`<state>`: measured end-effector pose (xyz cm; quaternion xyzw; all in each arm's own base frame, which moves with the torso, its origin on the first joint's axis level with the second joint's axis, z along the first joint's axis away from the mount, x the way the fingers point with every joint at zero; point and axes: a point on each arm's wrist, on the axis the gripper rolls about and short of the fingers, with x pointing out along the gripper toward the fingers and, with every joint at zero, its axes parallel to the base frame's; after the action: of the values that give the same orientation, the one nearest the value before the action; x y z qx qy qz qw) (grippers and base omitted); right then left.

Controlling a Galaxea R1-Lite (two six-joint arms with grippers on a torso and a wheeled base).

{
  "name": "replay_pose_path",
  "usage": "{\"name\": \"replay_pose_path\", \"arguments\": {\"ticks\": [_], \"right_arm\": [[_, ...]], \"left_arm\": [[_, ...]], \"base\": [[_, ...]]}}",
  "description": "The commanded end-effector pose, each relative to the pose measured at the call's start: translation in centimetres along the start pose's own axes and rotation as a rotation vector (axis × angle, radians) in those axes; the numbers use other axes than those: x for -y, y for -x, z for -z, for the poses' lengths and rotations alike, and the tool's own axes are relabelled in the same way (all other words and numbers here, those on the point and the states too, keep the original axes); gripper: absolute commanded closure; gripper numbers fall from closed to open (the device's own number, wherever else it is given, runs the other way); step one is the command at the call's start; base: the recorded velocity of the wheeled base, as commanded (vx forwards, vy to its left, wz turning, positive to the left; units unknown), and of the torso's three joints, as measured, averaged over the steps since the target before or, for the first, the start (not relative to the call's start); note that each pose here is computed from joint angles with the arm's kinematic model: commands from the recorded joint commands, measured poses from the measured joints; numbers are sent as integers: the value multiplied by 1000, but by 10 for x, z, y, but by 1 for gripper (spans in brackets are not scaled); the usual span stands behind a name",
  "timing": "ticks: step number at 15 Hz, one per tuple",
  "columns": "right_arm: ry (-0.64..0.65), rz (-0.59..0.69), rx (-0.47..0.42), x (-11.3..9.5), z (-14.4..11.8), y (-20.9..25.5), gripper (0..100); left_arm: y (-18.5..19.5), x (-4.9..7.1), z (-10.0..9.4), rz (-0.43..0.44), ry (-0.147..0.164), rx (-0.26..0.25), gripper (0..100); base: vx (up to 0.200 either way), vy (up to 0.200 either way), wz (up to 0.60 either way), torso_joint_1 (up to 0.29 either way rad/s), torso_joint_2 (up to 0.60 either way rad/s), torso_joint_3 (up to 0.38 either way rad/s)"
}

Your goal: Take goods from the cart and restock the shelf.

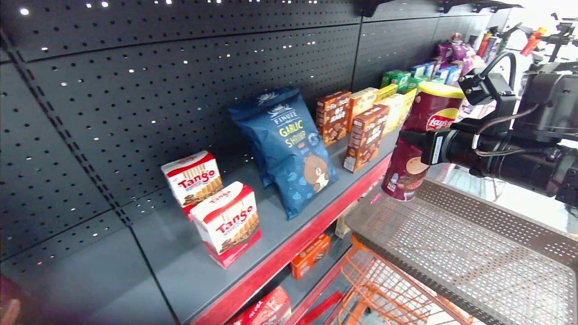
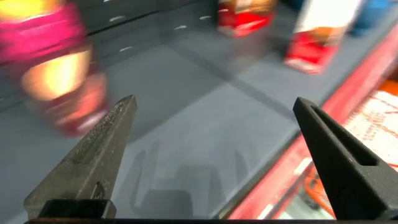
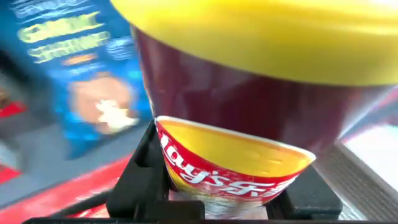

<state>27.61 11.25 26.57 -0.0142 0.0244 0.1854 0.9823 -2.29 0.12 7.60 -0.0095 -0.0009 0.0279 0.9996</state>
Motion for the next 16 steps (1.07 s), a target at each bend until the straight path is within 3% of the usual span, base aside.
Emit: {"name": "replay_pose_path", "arguments": {"ticks": [1, 9, 12, 16], "right_arm": [[0, 3, 15, 1, -3, 3, 100], [9, 48, 32, 14, -19, 29, 100], [34, 68, 17, 14, -40, 83, 100], [70, 122, 16, 18, -48, 132, 100]], "left_arm": [[0, 0, 0, -1, 1, 0, 0], [0, 0, 0, -1, 1, 0, 0], [0, 0, 0, -1, -1, 0, 0], [0, 0, 0, -1, 1, 0, 0]], "base": [[0, 0, 600, 17, 2, 2], [0, 0, 600, 4, 2, 2], [0, 0, 0, 0, 0, 0], [0, 0, 0, 0, 0, 0]]}}
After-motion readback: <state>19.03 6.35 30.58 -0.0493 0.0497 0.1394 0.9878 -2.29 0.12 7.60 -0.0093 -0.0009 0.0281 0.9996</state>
